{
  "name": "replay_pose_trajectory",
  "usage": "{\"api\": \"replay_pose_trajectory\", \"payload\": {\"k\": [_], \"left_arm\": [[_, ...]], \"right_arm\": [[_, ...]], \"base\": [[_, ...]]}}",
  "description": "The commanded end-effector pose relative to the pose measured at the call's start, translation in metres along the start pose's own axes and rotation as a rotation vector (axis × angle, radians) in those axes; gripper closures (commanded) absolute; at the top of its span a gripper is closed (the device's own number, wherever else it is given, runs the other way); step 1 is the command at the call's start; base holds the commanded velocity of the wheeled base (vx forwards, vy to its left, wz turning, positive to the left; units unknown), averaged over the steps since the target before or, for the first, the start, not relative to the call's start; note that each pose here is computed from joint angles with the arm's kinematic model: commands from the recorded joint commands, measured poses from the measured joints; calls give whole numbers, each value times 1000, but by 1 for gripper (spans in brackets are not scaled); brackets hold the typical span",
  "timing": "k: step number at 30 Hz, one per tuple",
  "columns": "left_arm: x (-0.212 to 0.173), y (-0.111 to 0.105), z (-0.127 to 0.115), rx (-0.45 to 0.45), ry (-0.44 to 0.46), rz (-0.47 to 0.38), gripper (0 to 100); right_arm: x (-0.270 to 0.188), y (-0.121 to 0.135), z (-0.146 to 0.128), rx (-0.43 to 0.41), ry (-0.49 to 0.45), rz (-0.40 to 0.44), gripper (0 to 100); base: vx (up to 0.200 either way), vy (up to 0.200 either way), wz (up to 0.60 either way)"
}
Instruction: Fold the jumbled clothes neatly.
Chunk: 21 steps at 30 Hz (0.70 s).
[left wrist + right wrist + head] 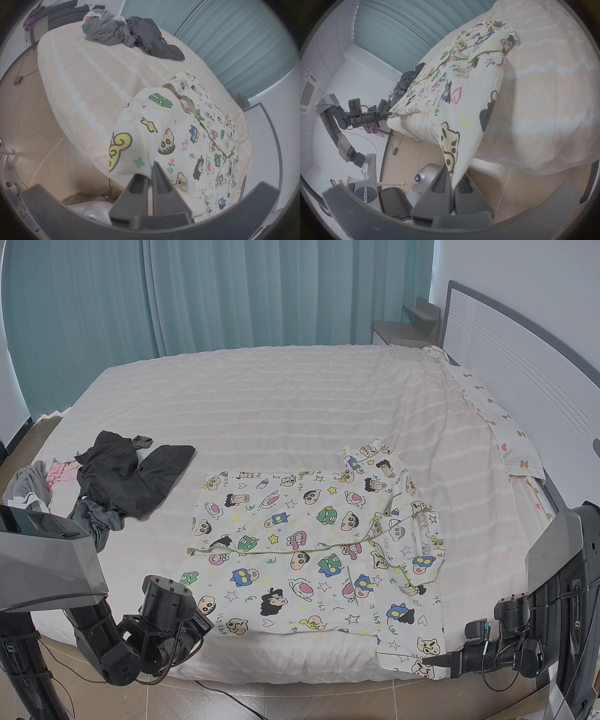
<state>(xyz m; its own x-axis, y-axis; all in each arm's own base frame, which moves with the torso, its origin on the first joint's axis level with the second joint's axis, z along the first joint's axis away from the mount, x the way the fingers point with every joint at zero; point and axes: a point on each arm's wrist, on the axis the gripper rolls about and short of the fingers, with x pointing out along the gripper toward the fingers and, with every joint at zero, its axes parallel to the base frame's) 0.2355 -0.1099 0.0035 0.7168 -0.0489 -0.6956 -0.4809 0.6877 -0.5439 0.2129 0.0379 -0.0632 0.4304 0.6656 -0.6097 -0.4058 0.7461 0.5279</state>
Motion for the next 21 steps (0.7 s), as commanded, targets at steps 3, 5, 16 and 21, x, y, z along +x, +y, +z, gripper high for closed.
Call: {"api": "replay_pose_trajectory", "payload": {"k": [3, 5, 16, 21], "left_arm": [[-8, 3, 1, -1, -2, -1, 100], [-11, 4, 2, -3, -2, -6, 100], [-20, 15, -1, 4, 14, 26, 100], [-20, 17, -2, 5, 20, 34, 100]], "right_arm": [[-11, 4, -3, 3, 1, -1, 100], [-12, 3, -3, 4, -1, -4, 100], [-19, 8, -2, 3, 18, -6, 100], [-27, 13, -8, -36, 98, -10, 100]], "base": [[0, 0, 0], [0, 0, 0], [0, 0, 0], [0, 0, 0]]}}
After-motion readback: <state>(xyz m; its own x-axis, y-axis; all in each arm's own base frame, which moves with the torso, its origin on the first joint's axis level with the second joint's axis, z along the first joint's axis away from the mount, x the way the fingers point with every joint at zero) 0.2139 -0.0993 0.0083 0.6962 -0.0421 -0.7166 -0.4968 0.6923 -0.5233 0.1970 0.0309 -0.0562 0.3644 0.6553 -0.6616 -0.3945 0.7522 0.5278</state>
